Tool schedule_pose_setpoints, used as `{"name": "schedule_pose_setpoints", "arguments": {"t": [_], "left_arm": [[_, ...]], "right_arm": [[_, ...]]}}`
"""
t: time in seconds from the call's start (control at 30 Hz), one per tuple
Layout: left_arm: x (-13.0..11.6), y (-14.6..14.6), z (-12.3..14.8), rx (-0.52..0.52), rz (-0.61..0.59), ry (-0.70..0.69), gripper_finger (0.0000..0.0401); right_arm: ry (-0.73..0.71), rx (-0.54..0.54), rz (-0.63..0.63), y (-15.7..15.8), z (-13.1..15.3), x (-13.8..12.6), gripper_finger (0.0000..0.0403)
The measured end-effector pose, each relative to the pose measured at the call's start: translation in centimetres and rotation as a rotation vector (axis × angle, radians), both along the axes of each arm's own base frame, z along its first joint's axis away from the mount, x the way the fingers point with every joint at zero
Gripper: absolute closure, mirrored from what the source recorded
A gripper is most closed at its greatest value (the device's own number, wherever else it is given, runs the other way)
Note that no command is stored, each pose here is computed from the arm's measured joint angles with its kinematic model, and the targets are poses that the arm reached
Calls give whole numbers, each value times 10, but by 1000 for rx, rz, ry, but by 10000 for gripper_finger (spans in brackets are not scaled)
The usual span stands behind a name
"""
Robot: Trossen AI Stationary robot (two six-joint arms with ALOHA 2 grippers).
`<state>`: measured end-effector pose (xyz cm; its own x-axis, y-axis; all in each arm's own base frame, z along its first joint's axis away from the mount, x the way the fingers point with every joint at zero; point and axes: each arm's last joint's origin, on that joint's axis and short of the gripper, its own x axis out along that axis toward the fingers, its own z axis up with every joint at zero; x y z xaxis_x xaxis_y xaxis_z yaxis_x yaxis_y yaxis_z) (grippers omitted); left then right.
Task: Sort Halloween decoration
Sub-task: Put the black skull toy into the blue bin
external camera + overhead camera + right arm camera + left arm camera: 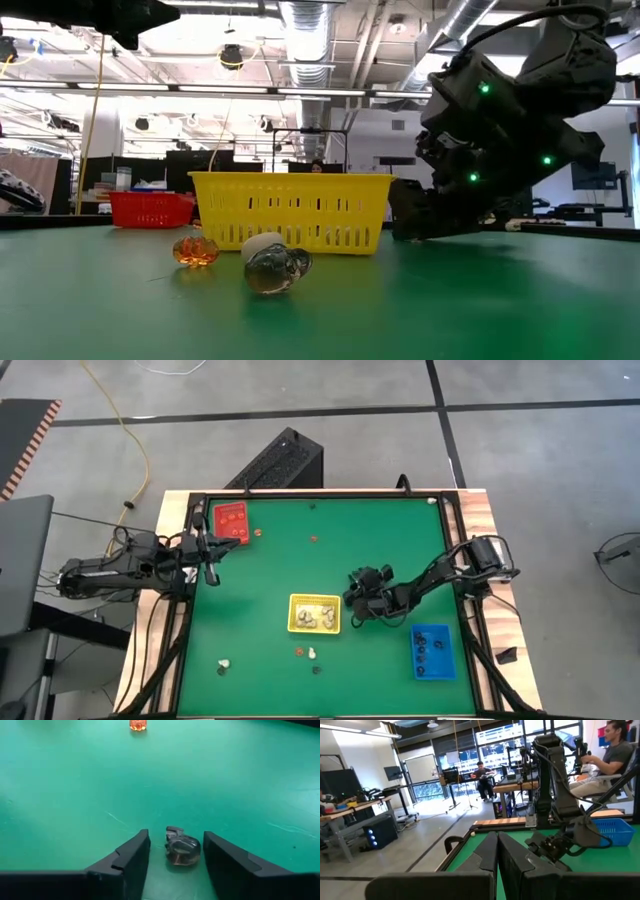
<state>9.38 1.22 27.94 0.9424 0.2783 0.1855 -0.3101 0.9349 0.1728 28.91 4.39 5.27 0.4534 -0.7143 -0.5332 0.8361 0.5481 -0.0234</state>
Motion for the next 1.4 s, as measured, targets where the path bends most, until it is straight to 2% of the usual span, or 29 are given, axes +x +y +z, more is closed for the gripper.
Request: {"name": "schedule_pose_setpoints", "arguments": {"t": [0.2, 0.3, 0.37, 0.47, 0.6, 0.73, 0.83, 0.97, 1.1, 1.2, 1.3, 1.4], "left_arm": [[0, 0, 0, 4, 0, 2, 401], [0, 0, 0, 4, 0, 3, 401], [0, 0, 0, 4, 0, 5, 401], [0, 0, 0, 4, 0, 5, 401], [0, 0, 0, 5, -2, 6, 401], [0, 0, 0, 4, -2, 5, 401], [0, 0, 0, 4, -3, 4, 401], [0, -1, 0, 4, -27, 2, 401], [0, -1, 0, 4, -32, 0, 401], [0, -1, 0, 4, -32, -1, 401], [0, -1, 0, 4, -32, -2, 401], [0, -1, 0, 4, -32, -2, 401]], "right_arm": [[8, 13, 48, 4, 11, 2, 251], [-3, 41, 74, 6, 28, 0, 285], [1, 92, 114, 9, 43, -4, 288], [18, 220, 215, 16, 73, -14, 287], [-51, 422, 327, 26, 126, -29, 263], [-83, 657, 451, 44, 161, -53, 265], [-92, 840, 495, 62, 177, -74, 280], [-63, 1020, 456, 87, 182, -100, 282], [22, 1152, 307, 107, 179, -128, 263], [110, 1177, 173, 114, 173, -149, 259], [185, 1154, 47, 115, 168, -166, 267], [203, 1139, -45, 113, 166, -174, 271]]}}
